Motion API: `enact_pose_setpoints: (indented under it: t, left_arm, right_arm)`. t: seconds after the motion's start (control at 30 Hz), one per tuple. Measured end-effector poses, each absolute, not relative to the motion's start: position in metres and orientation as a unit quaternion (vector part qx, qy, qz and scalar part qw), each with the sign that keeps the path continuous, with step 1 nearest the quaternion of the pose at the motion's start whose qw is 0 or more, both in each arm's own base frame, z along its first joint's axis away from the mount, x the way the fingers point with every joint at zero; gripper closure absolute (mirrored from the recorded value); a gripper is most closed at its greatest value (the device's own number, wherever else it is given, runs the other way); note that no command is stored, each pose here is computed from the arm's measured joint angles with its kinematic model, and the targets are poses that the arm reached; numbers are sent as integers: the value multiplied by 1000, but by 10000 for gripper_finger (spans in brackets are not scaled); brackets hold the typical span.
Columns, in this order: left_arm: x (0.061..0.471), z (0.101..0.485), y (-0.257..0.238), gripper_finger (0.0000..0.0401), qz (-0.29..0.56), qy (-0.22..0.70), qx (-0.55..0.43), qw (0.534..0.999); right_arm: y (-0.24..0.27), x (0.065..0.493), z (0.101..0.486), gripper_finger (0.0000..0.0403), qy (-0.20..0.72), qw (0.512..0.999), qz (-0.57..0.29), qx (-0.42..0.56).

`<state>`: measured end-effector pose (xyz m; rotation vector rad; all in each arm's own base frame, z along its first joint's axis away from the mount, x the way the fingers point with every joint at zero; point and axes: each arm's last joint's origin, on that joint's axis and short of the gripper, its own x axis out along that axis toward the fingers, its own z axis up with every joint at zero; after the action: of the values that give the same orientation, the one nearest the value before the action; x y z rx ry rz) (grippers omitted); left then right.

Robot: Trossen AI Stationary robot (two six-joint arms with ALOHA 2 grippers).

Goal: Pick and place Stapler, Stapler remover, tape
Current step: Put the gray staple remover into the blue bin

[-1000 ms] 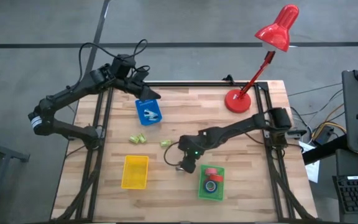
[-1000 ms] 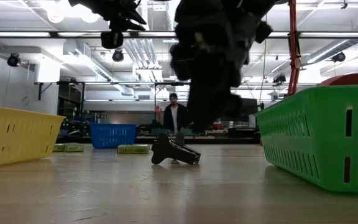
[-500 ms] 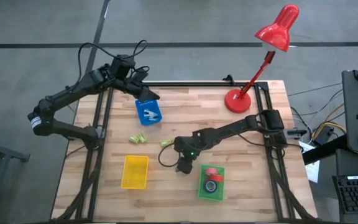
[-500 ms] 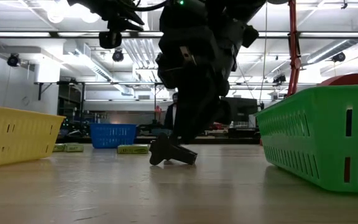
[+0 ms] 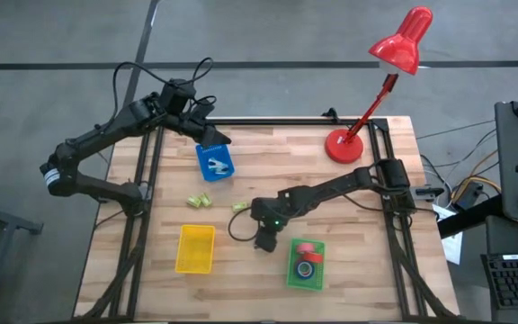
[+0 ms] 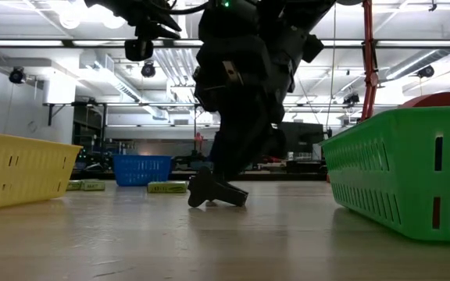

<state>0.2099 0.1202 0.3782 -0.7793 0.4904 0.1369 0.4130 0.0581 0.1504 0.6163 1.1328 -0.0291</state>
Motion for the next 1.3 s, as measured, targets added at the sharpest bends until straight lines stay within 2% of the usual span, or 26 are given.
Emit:
enact_pose_setpoints:
  t: [0.4, 0.67, 1.1, 1.3]
  left_arm:
    - [210, 378, 121, 336, 70, 236, -374, 894]
    - [210, 378, 121, 336, 75, 237, -360, 899]
    - [210, 379, 122, 336, 57, 236, -295, 924]
    - [212, 381, 120, 336, 14, 226, -285, 931]
  right_arm:
    - [54, 413, 148, 391, 529, 797, -25, 289]
    - [33, 413, 154, 394, 520, 789, -57, 323]
    - [-38, 394, 246, 394, 382, 852, -97, 344]
    - [-61, 376, 293, 394, 298, 886, -107, 338]
